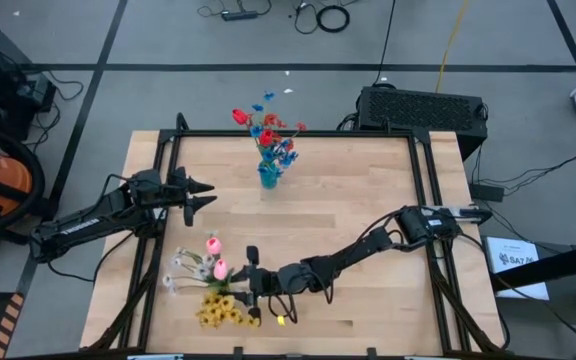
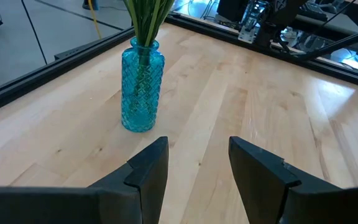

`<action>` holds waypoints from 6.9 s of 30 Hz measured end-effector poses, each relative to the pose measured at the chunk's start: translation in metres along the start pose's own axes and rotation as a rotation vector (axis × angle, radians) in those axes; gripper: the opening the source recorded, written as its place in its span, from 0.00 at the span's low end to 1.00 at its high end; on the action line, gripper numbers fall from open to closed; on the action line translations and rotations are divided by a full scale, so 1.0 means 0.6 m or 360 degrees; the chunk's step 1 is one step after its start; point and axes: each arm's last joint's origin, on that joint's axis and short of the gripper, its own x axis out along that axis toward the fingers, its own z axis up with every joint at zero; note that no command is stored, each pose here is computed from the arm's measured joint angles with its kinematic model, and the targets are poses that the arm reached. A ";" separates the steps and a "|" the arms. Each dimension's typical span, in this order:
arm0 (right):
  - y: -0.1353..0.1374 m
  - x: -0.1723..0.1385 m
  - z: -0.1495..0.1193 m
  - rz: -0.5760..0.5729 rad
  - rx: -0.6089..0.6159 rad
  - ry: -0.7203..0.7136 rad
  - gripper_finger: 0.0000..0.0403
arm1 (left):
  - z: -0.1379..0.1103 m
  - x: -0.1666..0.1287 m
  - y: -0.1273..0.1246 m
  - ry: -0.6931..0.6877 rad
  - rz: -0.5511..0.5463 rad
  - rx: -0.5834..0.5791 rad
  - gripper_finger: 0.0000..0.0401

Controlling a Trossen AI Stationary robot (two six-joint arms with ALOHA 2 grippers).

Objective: Sort flowers into vase by color
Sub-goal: Put the pink tulip into the transparent flower vase, then return to Home Position

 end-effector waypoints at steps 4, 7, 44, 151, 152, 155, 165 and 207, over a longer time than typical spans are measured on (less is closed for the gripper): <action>0.001 -0.004 0.016 -0.0011 -0.0061 0.0076 0.29 | 0.000 0.000 0.000 0.0001 -0.0001 0.0000 0.44; 0.001 -0.015 0.045 -0.0109 -0.0096 0.0228 0.30 | -0.001 0.000 0.000 0.0006 -0.0001 -0.0001 0.44; 0.019 -0.148 0.123 -0.0735 -0.0012 0.1063 0.31 | -0.033 0.031 -0.042 -0.0419 -0.0477 0.0169 0.44; -0.276 -0.685 0.053 -0.0262 0.0302 -0.0104 0.31 | -0.054 0.032 -0.048 -0.0282 -0.0363 0.0327 0.44; -0.276 -0.685 0.051 -0.0244 0.0329 -0.0080 0.31 | -0.054 0.032 -0.048 -0.0281 -0.0363 0.0327 0.44; -0.274 -0.684 0.045 -0.0198 0.0269 -0.0002 0.31 | -0.054 0.032 -0.048 -0.0280 -0.0363 0.0327 0.44; -0.270 -0.679 0.038 -0.0151 0.0041 0.0085 0.31 | -0.054 0.032 -0.048 -0.0280 -0.0363 0.0327 0.44; -0.270 -0.679 0.038 -0.0162 0.0372 0.0069 0.31 | -0.054 0.032 -0.048 -0.0279 -0.0362 0.0327 0.44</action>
